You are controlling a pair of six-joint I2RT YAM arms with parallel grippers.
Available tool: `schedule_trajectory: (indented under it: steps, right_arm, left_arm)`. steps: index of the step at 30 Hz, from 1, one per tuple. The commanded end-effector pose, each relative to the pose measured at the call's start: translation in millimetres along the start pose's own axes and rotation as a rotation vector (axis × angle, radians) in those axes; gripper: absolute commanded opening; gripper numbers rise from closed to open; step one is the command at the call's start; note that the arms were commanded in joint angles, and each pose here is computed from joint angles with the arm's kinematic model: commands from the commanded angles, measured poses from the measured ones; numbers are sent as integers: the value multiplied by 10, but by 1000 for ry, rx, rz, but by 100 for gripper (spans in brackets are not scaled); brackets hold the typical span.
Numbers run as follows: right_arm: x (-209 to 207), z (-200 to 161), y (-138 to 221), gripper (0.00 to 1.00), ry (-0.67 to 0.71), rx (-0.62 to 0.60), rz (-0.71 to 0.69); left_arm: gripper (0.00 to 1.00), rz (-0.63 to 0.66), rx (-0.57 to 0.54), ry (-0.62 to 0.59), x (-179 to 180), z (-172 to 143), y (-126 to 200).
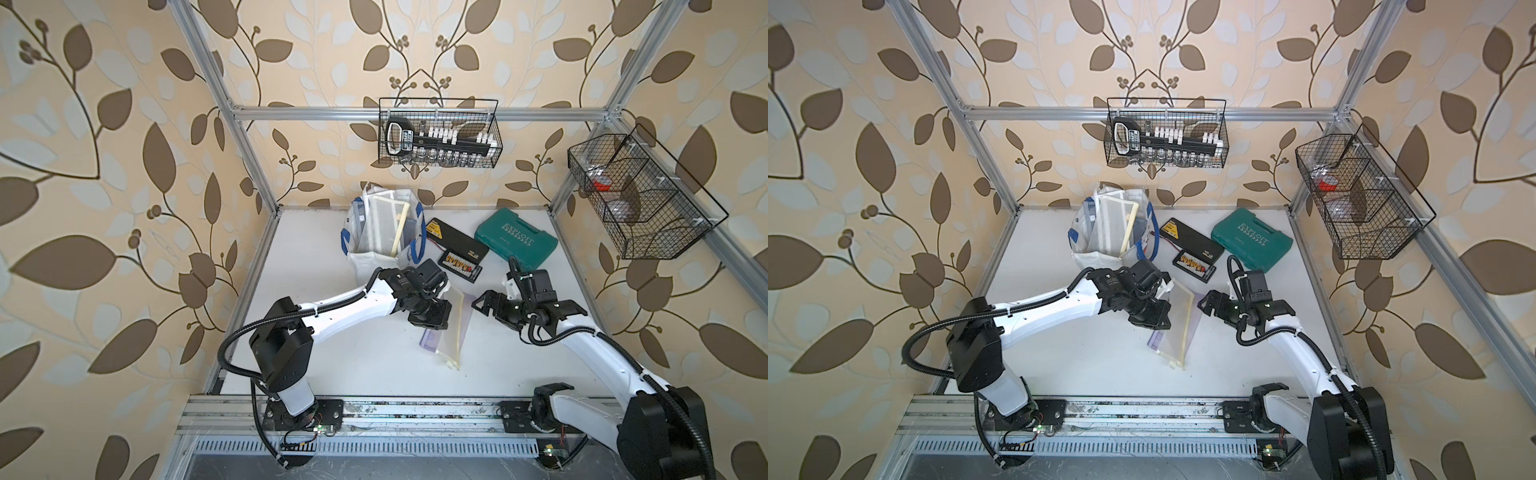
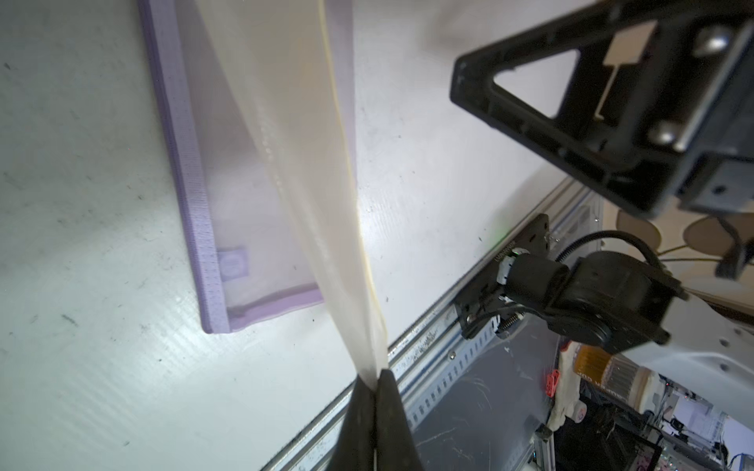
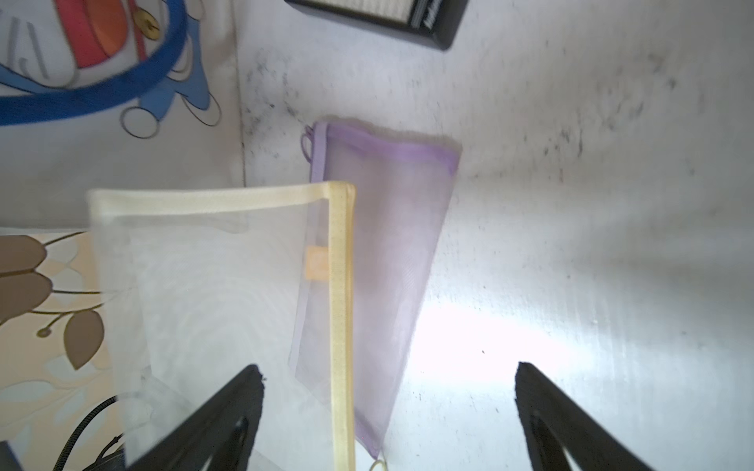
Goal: Put the pencil pouch into the canvas bag
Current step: Pick up the pencil pouch, then place the pencil pouch in the canvas bag.
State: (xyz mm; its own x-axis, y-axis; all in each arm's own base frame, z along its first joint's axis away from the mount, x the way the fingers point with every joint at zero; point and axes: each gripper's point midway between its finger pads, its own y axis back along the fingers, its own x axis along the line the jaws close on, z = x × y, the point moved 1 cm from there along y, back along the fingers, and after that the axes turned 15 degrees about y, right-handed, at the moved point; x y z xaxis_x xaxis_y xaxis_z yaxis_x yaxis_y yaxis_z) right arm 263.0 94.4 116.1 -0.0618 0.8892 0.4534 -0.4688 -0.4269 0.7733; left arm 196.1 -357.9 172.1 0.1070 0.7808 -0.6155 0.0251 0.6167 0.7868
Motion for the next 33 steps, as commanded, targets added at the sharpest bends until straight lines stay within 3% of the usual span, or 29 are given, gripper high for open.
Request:
schedule_trajectory:
  steps: [1, 7, 13, 23, 28, 33]
  right_arm:
    - [-11, 63, 118, 96, -5, -4, -36]
    - [39, 178, 173, 98, -4, -22, -32]
    - [50, 153, 200, 98, -8, -28, -26]
    - [210, 250, 361, 100, 50, -35, -26]
    - [377, 322, 461, 100, 86, -36, -6]
    - [433, 361, 555, 99, 108, -38, -26]
  left_arm:
    - [0, -14, -11, -97, -146, -110, 357]
    - [0, -36, -80, -194, -459, -35, 797]
    - [0, -33, -262, -260, -685, 350, 1451]
    - [0, -48, -588, -172, -256, 1412, 2544]
    - [0, -118, -702, -150, -24, 1887, 2836]
    - [0, -112, -720, -142, 274, 2184, 2832]
